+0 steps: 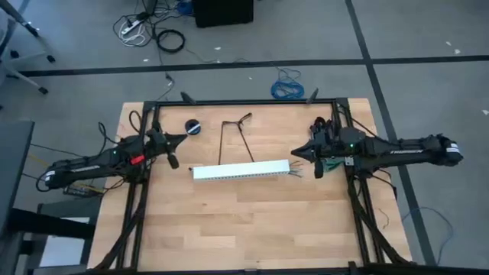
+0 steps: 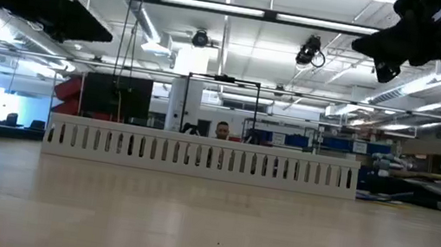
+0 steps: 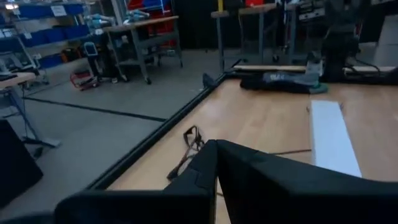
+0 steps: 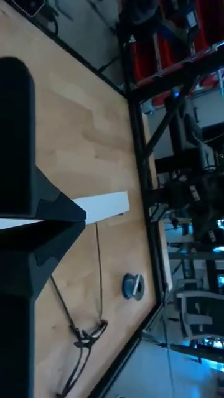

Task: Ziptie cables
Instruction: Return to Home Position

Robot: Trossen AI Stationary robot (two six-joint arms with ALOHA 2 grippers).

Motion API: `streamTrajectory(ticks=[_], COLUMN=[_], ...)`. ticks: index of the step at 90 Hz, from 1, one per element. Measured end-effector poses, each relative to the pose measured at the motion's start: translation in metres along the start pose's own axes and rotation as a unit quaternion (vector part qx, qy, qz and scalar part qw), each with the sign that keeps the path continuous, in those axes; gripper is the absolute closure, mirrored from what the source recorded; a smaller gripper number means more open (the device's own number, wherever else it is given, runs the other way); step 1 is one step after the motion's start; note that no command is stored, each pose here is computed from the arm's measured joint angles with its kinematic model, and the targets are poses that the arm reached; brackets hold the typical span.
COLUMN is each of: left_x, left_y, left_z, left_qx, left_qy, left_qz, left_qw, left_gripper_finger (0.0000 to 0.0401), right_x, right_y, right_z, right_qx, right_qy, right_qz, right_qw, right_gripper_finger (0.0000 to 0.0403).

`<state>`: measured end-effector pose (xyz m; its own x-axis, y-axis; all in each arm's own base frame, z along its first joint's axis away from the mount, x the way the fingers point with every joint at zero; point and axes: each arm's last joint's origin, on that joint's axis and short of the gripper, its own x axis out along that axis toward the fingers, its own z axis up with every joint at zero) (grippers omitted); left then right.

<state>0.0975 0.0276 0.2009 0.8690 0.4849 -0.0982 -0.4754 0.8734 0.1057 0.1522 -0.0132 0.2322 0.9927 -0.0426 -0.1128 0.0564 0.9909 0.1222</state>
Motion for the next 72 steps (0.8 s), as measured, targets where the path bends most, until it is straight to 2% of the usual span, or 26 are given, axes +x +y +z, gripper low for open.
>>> streamTrajectory(ticks=[39,56,72], left_x=[0.003,0.003,0.003], left_y=[-0.002,-0.004,-0.004], left_z=[-0.008,-0.009,-0.010], left_qx=[-0.018,-0.016,-0.014], left_qy=[-0.023,-0.020,-0.017], left_qz=[0.001,-0.035,-0.038], left_qw=[1.000,0.999,0.999], left_gripper_finger=[0.0401,0.0401,0.0401], right_x=[-0.002,-0.004,-0.005], right_y=[-0.004,-0.004,-0.005], right_z=[-0.035,-0.046,-0.060], right_qx=[0.019,0.026,0.033], right_qy=[-0.048,-0.040,-0.024], right_qz=[0.007,0.032,0.036], right_qw=[0.999,0.998,0.999], right_gripper_finger=[0.0400,0.0400,0.0400])
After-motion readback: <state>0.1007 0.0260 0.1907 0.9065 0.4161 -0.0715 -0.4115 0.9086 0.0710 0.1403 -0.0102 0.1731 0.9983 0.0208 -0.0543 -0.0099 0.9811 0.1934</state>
